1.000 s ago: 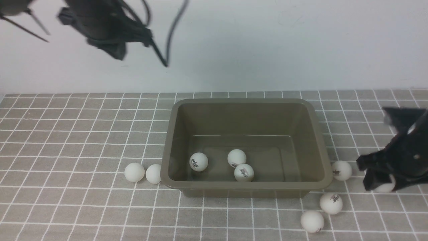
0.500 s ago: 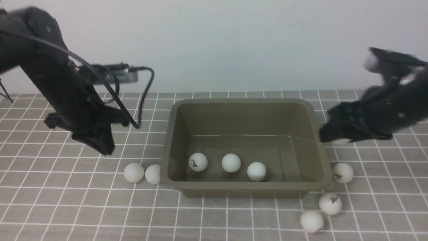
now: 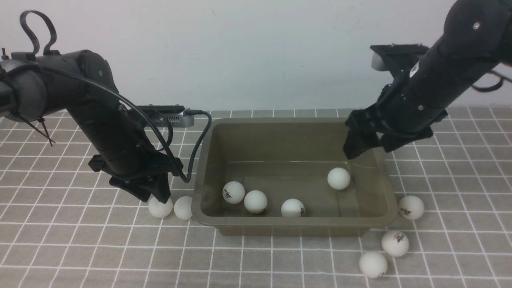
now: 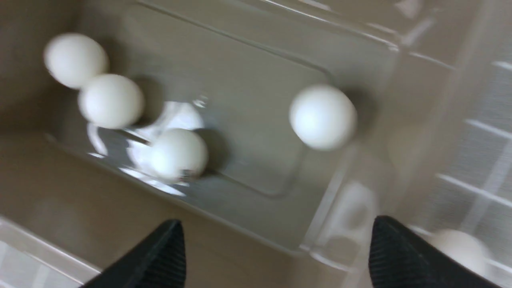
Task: Put the table tennis balls into the box on the grey coffee tablecloth.
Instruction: 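Reach for and grasp a ping pong ball on the table beside the basket, then drop the ball into the bin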
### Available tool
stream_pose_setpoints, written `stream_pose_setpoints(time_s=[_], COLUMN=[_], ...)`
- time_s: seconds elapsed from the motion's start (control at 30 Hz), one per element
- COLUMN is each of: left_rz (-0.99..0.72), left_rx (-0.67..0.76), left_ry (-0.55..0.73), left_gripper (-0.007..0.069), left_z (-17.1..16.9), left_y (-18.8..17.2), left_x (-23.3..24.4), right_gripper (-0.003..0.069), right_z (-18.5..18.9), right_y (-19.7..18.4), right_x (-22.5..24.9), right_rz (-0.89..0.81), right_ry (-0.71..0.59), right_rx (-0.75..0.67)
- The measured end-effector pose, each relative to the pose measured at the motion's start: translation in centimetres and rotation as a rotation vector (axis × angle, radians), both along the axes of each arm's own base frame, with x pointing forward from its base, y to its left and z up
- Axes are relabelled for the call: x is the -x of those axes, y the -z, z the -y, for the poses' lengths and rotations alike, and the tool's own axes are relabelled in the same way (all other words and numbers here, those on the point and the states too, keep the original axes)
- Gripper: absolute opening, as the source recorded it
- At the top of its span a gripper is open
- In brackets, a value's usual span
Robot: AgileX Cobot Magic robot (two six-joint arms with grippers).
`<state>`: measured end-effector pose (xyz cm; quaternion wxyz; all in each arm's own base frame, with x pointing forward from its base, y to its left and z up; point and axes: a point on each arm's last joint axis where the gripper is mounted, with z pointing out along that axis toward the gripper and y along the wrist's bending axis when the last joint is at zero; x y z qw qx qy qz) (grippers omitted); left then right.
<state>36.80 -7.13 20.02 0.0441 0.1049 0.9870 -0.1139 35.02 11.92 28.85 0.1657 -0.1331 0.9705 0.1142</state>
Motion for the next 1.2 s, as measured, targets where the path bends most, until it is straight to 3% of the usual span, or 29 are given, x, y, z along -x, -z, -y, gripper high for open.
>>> stream_pose_setpoints(time_s=[0.1, 0.2, 0.33, 0.6, 0.77, 0.97, 1.07, 1.2], left_rz=[0.026, 0.017, -0.008, -0.042, -0.036, 0.080, 0.228, 0.298], left_rx=[-0.011, -0.016, -0.037, -0.070, -0.082, -0.089, 0.013, 0.132], left_ry=[-0.005, -0.010, -0.003, 0.011, 0.019, 0.043, 0.033, 0.125], left_gripper=[0.0431, 0.0472, 0.0465, 0.0355, 0.0355, 0.0355, 0.0355, 0.0355], left_z=[-0.1, 0.0, -0.1, -0.4, -0.5, -0.6, 0.5, 3.6], left_y=[0.6, 1.9, 3.4, 5.2, 4.8, -1.6, -7.6, -9.2], left_x=[-0.5, -0.9, -1.3, -1.5, -1.6, -1.8, -0.8, 0.0], right_gripper=[0.0479, 0.0420, 0.0382, 0.0368, 0.0363, 0.0244, 0.0154, 0.0157], right_z=[1.0, 1.8, 2.4, 2.7, 3.0, 7.7, 12.0, 12.9], right_y=[-1.9, -4.0, -5.7, -6.6, -6.5, -5.3, -2.3, 1.3], right_x=[1.0, 2.2, 3.1, 3.7, 3.7, 3.2, 3.4, 3.6], right_rz=[0.051, 0.111, 0.161, 0.184, 0.176, 0.105, 0.015, -0.052], right_ry=[0.000, 0.016, 0.032, 0.043, 0.054, 0.203, 0.360, 0.405], right_rx=[0.065, 0.102, 0.118, 0.122, 0.133, 0.167, 0.137, 0.066])
